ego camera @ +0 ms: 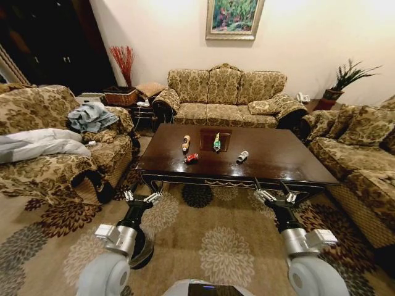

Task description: Move to the front of the table and place the trash on the table into the trash bin.

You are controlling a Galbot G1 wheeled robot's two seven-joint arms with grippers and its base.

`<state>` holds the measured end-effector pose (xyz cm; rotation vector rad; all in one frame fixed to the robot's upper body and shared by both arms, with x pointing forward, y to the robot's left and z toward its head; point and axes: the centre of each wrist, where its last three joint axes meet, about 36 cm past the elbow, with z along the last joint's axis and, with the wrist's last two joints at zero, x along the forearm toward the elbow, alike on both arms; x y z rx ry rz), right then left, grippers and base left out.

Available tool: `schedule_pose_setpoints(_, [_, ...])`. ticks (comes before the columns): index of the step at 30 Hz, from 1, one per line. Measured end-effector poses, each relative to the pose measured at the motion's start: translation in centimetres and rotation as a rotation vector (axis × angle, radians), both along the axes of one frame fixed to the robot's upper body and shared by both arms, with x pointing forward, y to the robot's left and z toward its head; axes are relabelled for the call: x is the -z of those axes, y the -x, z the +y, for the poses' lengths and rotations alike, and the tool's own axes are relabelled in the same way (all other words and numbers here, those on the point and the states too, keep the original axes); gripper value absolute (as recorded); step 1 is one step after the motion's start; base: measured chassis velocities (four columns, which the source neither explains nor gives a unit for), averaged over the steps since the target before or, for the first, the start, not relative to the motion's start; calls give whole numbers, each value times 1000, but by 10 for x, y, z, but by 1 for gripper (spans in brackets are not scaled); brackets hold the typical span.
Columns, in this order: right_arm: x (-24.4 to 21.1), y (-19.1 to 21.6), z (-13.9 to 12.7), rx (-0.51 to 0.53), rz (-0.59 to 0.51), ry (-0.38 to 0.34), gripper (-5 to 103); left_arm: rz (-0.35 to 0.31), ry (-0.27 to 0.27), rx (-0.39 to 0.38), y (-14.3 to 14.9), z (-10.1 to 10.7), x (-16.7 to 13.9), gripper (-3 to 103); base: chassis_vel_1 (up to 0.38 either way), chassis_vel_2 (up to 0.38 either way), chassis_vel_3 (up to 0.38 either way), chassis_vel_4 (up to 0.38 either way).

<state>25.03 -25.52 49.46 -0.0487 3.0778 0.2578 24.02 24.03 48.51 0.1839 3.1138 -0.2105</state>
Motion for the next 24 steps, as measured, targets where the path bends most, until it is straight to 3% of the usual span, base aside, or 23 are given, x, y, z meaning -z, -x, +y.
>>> schedule_pose_setpoints(5, [13, -4, 2, 40, -95, -29, 100, 28, -15, -7, 1, 8, 14, 100, 0, 0, 0, 0])
schedule_pose_setpoints(9, [12, -1, 5, 70, -60, -36, 100, 55, 1, -5, -2, 10, 23, 102, 0, 0, 0, 0])
schedule_pose_setpoints(14, [9, 1, 6, 71, -42, -30, 100, 80, 9, 0, -2, 7, 30, 97, 0, 0, 0, 0])
schedule_pose_setpoints(24, [24, 3, -6, 60, -27, -66, 100, 74, -4, -26, 2, 1, 24, 100, 0, 0, 0, 0])
